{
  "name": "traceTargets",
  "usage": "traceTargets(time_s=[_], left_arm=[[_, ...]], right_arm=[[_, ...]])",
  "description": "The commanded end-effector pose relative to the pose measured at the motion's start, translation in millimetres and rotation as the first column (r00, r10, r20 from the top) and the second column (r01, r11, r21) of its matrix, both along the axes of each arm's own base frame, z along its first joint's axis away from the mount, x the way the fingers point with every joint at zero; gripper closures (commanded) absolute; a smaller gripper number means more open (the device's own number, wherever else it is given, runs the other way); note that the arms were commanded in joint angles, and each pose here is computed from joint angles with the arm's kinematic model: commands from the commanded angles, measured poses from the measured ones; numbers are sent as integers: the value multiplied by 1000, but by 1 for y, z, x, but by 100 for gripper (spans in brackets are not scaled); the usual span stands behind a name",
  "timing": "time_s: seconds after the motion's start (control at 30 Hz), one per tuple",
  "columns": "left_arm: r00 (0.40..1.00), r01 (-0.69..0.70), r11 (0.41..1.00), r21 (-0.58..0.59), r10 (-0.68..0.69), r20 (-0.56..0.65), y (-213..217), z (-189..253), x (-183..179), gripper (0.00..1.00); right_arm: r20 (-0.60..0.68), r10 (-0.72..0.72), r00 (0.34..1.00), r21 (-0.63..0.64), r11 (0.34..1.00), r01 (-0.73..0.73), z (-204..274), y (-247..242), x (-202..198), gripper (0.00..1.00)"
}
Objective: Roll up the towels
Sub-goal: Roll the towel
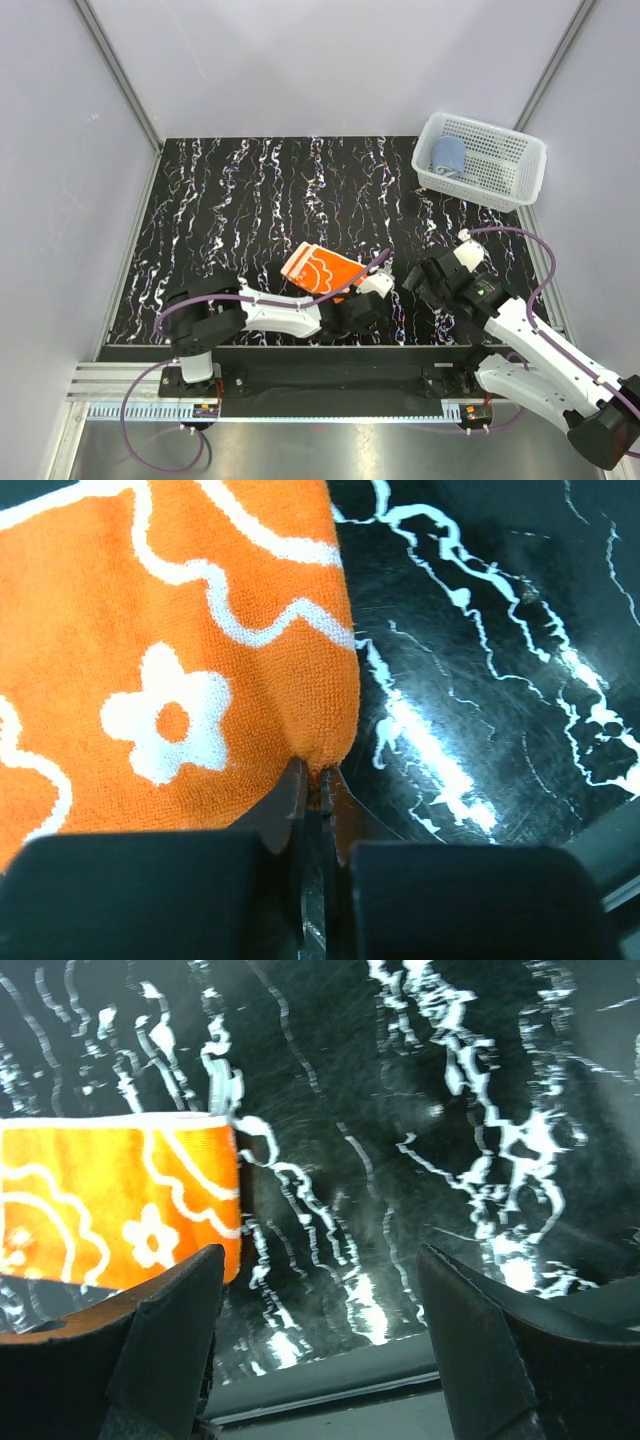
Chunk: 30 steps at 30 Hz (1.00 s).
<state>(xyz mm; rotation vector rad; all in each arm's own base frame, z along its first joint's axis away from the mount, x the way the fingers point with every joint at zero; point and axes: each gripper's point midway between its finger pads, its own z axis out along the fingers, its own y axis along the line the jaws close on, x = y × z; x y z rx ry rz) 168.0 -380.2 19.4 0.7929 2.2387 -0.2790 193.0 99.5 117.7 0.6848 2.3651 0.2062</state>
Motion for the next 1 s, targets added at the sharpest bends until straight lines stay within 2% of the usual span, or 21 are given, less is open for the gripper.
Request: traceTargets(time_s=[0.0,0.17,0.23,0.47,0.73,0.97], left_arm=[[1000,-7,999,-32,6,-27,9,5,-2,100],[997,-4,988,-157,-8,-72,10,28,-4,100],[995,1,975,-221,-22,-93,8,36,-3,100],[985,-40,917,-398,-30,-169,21,62,0,100],[981,-84,888,-453,-7,-195,38,66,5,100],[979,-113,873,-475,15,-205,47,68,10,100]], right_arm=[[62,52,997,86,995,-58,13,23,15,16],[143,219,965,254,934,-250,23,74,22,16],[186,243,952,312,904,-292,29,90,28,15],[168,276,946,388,864,-321,15,122,42,15],[96,313,945,426,845,-324,-18,148,56,16],[8,298,955,383,881,-278,-42,144,58,26]])
